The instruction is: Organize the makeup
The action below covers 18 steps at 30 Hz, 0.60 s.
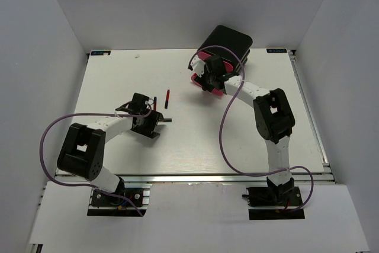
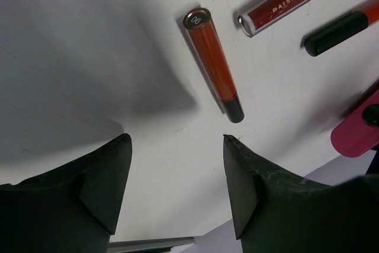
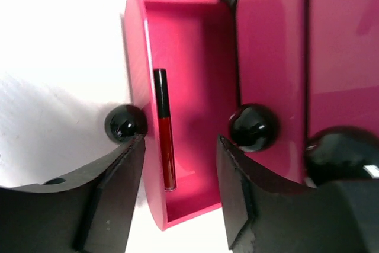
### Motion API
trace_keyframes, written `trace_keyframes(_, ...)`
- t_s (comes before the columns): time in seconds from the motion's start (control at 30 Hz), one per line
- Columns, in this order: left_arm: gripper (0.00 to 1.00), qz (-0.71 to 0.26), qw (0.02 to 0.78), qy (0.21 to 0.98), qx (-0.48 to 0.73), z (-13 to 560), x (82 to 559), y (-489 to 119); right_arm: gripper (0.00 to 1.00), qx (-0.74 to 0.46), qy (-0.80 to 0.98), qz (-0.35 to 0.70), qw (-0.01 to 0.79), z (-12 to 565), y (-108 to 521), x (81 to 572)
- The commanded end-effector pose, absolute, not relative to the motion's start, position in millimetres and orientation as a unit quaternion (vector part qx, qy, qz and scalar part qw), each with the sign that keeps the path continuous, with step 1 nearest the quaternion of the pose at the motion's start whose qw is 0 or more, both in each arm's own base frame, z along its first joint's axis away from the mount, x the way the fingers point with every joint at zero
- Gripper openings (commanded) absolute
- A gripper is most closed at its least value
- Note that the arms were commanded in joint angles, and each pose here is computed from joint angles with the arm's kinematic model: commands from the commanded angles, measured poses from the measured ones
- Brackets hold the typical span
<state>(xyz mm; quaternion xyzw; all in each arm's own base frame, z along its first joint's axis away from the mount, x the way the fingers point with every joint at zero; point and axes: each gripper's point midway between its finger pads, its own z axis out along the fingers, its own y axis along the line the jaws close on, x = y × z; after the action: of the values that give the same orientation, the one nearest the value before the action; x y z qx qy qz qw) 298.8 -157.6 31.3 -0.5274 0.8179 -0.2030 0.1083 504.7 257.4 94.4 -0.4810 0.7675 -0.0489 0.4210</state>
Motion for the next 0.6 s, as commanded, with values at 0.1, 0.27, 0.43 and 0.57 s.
trace_keyframes(0.1,0.71,-0.164,0.112,0.808,-0.555,32.1,309.6,-150.6,0.59,-0.481,0.741,0.003,0.468,146.5,265.8,489.4)
trace_keyframes(0.27,0.7,-0.161,0.105,0.79,-0.582,31.0,324.6,-154.8,0.59,-0.469,0.742,0.062,0.475,164.5,269.6,457.7)
trace_keyframes(0.43,0.7,-0.158,0.096,0.785,-0.592,28.1,339.3,-161.1,0.59,-0.464,0.736,0.09,0.485,178.5,264.4,429.7)
trace_keyframes(0.57,0.65,-0.145,0.086,0.777,-0.606,21.1,340.9,-161.6,0.59,-0.462,0.74,0.103,0.477,172.7,257.5,409.5)
